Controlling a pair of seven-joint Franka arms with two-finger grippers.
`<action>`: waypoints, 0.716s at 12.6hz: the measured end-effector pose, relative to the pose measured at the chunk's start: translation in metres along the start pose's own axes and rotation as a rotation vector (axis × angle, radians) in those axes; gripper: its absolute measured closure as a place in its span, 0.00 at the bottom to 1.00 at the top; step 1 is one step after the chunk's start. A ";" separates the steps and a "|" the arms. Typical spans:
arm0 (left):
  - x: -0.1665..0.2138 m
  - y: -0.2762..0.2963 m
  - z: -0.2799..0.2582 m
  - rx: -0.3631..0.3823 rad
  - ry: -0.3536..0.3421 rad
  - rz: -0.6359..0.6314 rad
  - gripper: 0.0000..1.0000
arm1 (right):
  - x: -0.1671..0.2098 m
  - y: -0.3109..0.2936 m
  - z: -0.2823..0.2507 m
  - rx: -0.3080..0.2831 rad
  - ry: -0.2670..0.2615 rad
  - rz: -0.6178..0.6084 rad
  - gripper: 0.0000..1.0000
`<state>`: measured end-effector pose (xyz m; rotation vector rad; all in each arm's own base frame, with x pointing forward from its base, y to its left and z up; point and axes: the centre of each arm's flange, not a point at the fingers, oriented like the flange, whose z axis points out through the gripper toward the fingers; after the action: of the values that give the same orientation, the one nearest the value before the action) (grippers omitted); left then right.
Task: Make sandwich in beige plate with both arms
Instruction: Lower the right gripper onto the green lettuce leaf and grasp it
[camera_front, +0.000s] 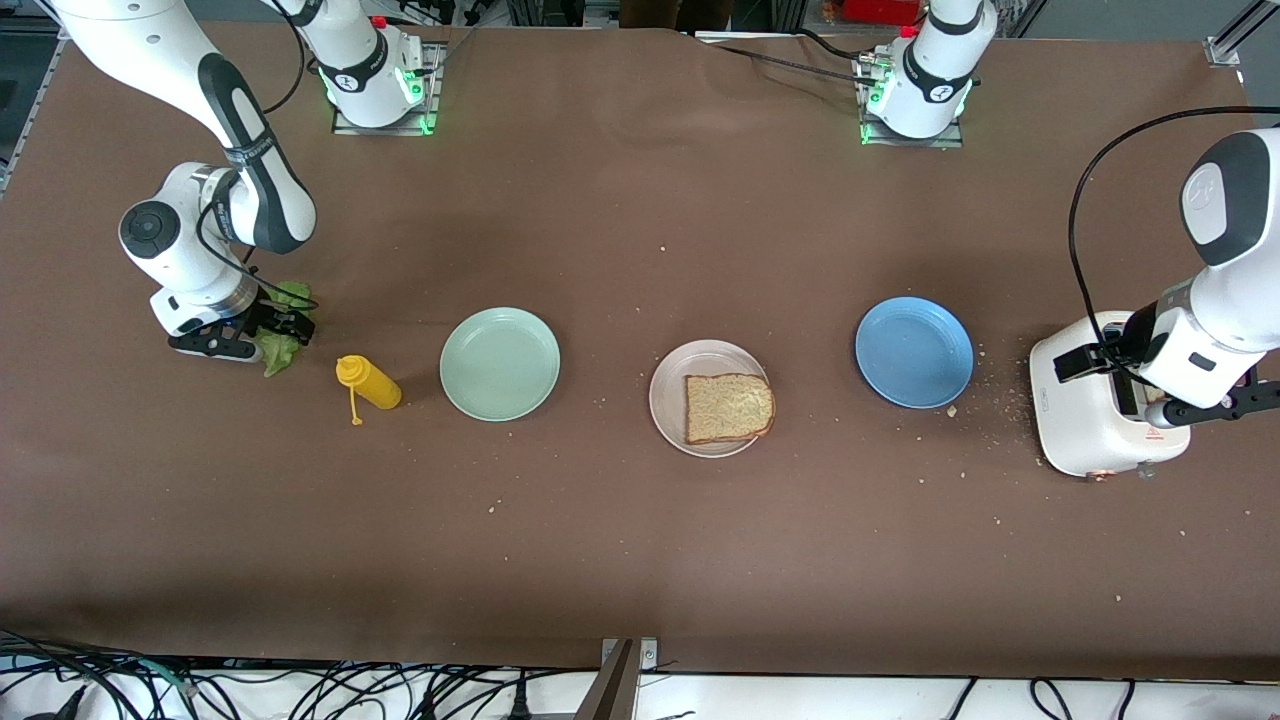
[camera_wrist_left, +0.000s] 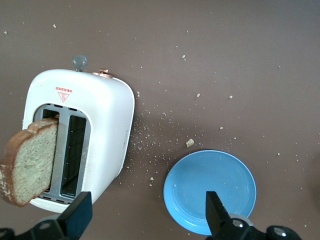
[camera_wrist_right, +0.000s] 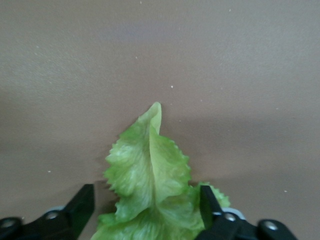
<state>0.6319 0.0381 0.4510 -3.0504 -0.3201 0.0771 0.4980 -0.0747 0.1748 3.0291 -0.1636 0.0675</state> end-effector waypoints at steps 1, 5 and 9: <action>0.000 0.000 -0.001 0.000 0.002 -0.002 0.00 | 0.000 0.000 0.001 -0.001 -0.001 0.000 0.29; 0.001 -0.003 -0.001 0.000 0.003 -0.006 0.00 | 0.004 -0.002 -0.006 0.003 0.015 -0.004 0.72; 0.001 -0.005 -0.002 0.000 0.005 -0.010 0.00 | 0.019 -0.002 -0.033 0.017 0.074 -0.012 0.89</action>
<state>0.6324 0.0429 0.4534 -3.0482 -0.3347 0.0695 0.5158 -0.0716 0.2088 3.0381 -0.1395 0.1801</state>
